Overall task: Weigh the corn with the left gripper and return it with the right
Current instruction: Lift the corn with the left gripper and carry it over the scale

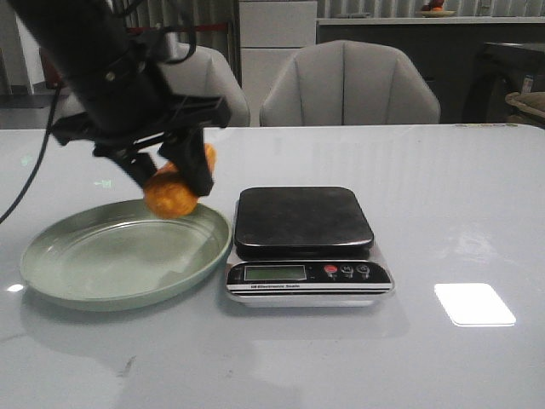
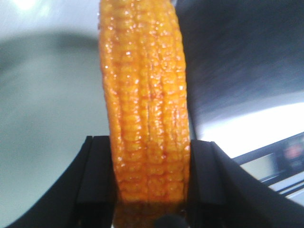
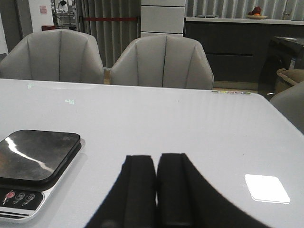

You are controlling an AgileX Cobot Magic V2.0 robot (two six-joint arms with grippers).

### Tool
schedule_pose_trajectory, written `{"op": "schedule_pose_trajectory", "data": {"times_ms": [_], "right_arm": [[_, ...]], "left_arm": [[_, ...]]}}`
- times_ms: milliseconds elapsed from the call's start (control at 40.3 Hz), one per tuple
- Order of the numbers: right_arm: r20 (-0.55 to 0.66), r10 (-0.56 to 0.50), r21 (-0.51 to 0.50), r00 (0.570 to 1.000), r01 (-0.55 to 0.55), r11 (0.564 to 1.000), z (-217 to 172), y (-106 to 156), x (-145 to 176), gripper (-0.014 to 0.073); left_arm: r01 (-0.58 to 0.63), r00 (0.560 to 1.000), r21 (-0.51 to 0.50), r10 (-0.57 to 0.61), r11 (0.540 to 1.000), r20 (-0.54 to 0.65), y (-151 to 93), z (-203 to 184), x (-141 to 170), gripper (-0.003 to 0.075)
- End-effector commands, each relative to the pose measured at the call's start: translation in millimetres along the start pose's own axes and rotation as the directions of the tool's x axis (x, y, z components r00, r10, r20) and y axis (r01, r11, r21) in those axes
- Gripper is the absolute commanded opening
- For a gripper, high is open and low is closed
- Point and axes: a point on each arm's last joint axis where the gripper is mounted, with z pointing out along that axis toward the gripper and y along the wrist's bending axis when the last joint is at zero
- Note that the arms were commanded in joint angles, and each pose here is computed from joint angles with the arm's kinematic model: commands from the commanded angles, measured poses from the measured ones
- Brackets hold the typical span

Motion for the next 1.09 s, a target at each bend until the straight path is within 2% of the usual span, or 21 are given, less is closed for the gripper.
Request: {"op": "schedule_pose_trajectory", "data": {"times_ms": [0, 223, 323, 397, 596, 670, 869, 1067], "right_arm": [[0.09, -0.014, 0.007, 0.996, 0.013, 1.0, -2, 0, -7, 0.0167], [0.09, -0.014, 0.007, 0.996, 0.013, 1.0, -2, 0, -7, 0.0167], [0.09, -0.014, 0.007, 0.996, 0.013, 1.0, -2, 0, -7, 0.0167], [0.09, -0.014, 0.007, 0.996, 0.013, 1.0, -2, 0, -7, 0.0167], [0.09, -0.014, 0.007, 0.996, 0.013, 1.0, -2, 0, -7, 0.0167], [0.09, -0.014, 0.007, 0.996, 0.013, 1.0, -2, 0, -7, 0.0167], [0.09, -0.014, 0.007, 0.996, 0.013, 1.0, -2, 0, -7, 0.0167], [0.09, -0.014, 0.007, 0.996, 0.013, 1.0, -2, 0, -7, 0.0167]], "left_arm": [[-0.025, 0.989, 0.099, 0.01, 0.995, 0.15, -34, -32, -23, 0.0118], [-0.039, 0.992, 0.192, 0.015, 0.981, 0.126, -74, -11, -28, 0.0132], [-0.056, 0.993, 0.201, 0.033, 0.978, 0.112, -85, 0, -26, 0.0174], [-0.055, 0.994, 0.204, 0.034, 0.977, 0.108, -88, 6, -25, 0.0239], [-0.023, 0.997, 0.213, 0.007, 0.977, 0.074, -88, 20, -22, 0.0531], [-0.023, 0.997, 0.212, 0.007, 0.977, 0.076, -88, 21, -22, 0.0587], [-0.025, 0.995, 0.219, 0.003, 0.975, 0.097, -87, 10, -26, 0.0583], [-0.103, 0.985, 0.176, 0.076, 0.979, 0.154, -85, -19, -26, 0.0584]]}}
